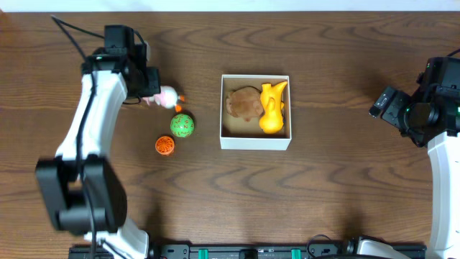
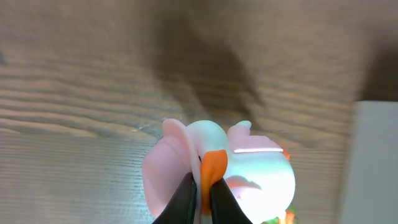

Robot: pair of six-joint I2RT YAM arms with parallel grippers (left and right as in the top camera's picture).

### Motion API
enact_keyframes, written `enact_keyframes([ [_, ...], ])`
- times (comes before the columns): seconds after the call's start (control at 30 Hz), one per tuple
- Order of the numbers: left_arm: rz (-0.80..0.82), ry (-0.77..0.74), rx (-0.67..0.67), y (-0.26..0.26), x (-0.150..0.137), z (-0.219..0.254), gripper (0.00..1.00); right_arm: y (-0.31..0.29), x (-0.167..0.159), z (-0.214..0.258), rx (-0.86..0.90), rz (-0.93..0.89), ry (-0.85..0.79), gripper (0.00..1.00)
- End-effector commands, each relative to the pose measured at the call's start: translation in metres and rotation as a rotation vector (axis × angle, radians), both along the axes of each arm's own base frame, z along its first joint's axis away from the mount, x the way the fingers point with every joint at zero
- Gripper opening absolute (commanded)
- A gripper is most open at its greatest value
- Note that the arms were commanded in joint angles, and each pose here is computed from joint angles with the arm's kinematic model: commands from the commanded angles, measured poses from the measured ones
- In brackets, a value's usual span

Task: Pack container
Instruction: 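Grasp the pink duck with the left gripper and place it in the box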

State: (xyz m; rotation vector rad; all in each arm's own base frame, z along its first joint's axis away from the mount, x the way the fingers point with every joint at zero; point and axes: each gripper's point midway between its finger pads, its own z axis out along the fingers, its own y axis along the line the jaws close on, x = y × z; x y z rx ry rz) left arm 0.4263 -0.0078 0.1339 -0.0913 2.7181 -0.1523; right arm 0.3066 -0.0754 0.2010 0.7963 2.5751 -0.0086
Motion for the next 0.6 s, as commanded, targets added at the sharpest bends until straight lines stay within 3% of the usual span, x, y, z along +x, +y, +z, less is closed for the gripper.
enact_keyframes([
  [0.0, -0.036, -0.121, -0.005, -0.013, -0.01, 0.054, 0.06, -0.005, -0.001, -0.001, -0.013, -0.002, 0.01, 0.99],
  [0.2, -0.104, -0.182, -0.039, -0.055, -0.049, 0.102, 0.06, -0.004, -0.002, -0.001, -0.012, -0.002, 0.017, 0.99],
  [0.33, -0.124, -0.135, -0.091, -0.093, -0.069, 0.102, 0.05, -0.003, -0.002, -0.002, -0.005, 0.001, 0.016, 0.99],
  [0.57, -0.207, -0.093, -0.143, -0.157, -0.078, 0.088, 0.06, -0.003, -0.003, -0.002, -0.004, 0.001, 0.02, 0.99],
])
